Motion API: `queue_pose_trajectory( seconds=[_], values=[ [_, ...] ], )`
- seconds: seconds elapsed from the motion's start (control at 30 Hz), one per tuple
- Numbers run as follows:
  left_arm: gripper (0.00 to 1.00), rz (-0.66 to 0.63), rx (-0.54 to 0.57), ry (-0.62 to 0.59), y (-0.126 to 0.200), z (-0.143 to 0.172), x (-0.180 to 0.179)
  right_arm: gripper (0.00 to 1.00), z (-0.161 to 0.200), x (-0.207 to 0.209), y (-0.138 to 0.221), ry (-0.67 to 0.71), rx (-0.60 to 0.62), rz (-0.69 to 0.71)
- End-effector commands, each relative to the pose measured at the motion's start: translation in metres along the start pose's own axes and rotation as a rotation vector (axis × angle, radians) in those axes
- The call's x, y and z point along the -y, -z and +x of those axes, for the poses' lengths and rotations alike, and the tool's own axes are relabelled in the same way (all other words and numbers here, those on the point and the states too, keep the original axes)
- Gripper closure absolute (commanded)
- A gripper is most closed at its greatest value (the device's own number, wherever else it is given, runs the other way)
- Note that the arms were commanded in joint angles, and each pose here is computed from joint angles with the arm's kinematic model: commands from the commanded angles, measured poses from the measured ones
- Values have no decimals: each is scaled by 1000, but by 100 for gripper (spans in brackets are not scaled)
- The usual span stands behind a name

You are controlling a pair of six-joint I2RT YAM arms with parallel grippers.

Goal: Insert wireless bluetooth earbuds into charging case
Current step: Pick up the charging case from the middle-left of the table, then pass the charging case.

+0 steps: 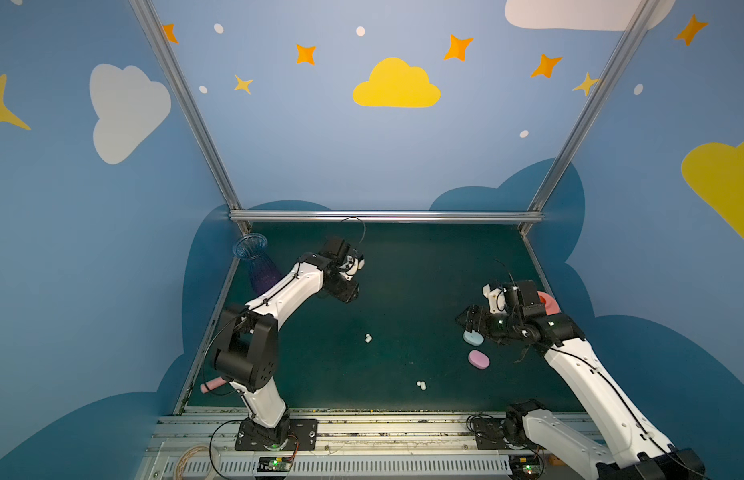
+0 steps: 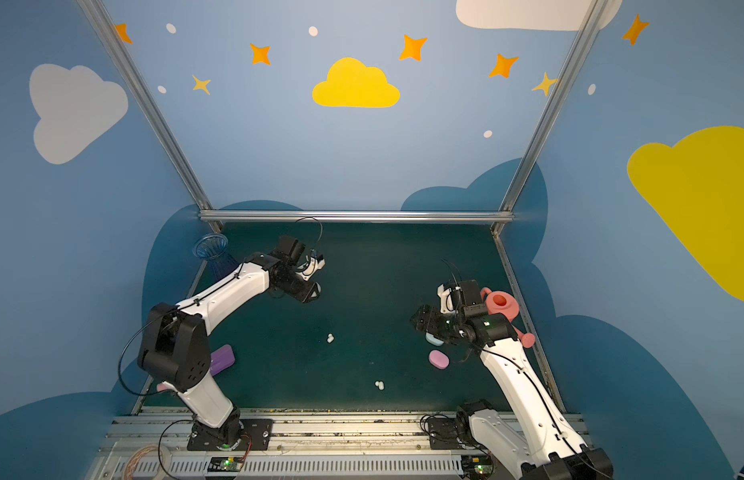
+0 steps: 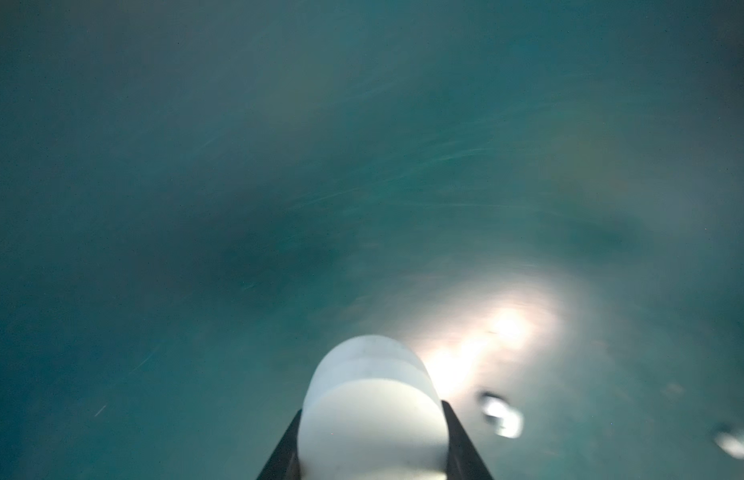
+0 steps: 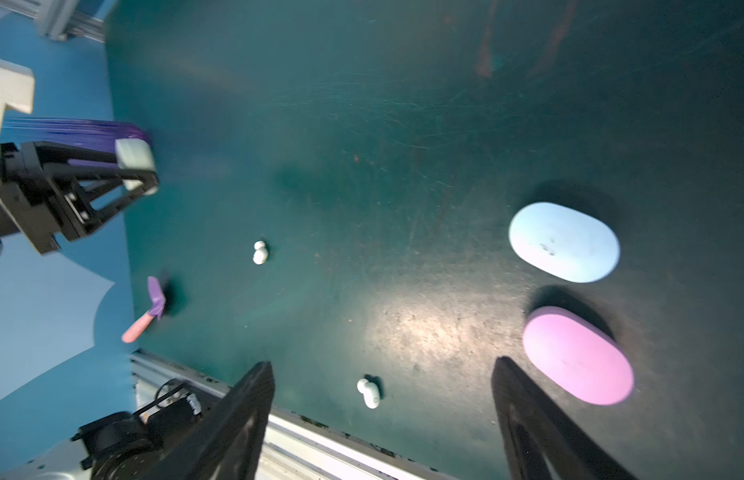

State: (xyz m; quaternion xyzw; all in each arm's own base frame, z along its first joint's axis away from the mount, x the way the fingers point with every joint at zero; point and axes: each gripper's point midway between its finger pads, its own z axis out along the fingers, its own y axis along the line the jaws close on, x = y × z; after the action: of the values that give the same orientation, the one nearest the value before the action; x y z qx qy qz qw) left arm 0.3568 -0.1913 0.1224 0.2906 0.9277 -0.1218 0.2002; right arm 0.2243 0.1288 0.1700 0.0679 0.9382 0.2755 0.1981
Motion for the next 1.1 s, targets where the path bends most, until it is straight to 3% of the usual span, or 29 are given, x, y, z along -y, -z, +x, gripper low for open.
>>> queue_pose_trajectory(
  seconds=[0.0,0.17,0.27,0.5,0.73,1.07],
  values=[
    [97,168,95,-170,17,-6,60,19,1,-19,3,36,1,-114],
    [97,342,333,-373,62,-15,133,19,6,-44,3,43,-32,-276],
    [97,379,399,-486,76,-9,159,19,9,-60,4,47,-75,-369],
    [97,339,297,-650,66,6,189,20,6,-87,10,49,-136,-500],
    [97,317,307,-730,61,11,206,23,14,-107,6,59,-170,-553],
    [97,312,295,-756,61,16,209,45,31,-133,-12,93,-244,-572]
  ],
)
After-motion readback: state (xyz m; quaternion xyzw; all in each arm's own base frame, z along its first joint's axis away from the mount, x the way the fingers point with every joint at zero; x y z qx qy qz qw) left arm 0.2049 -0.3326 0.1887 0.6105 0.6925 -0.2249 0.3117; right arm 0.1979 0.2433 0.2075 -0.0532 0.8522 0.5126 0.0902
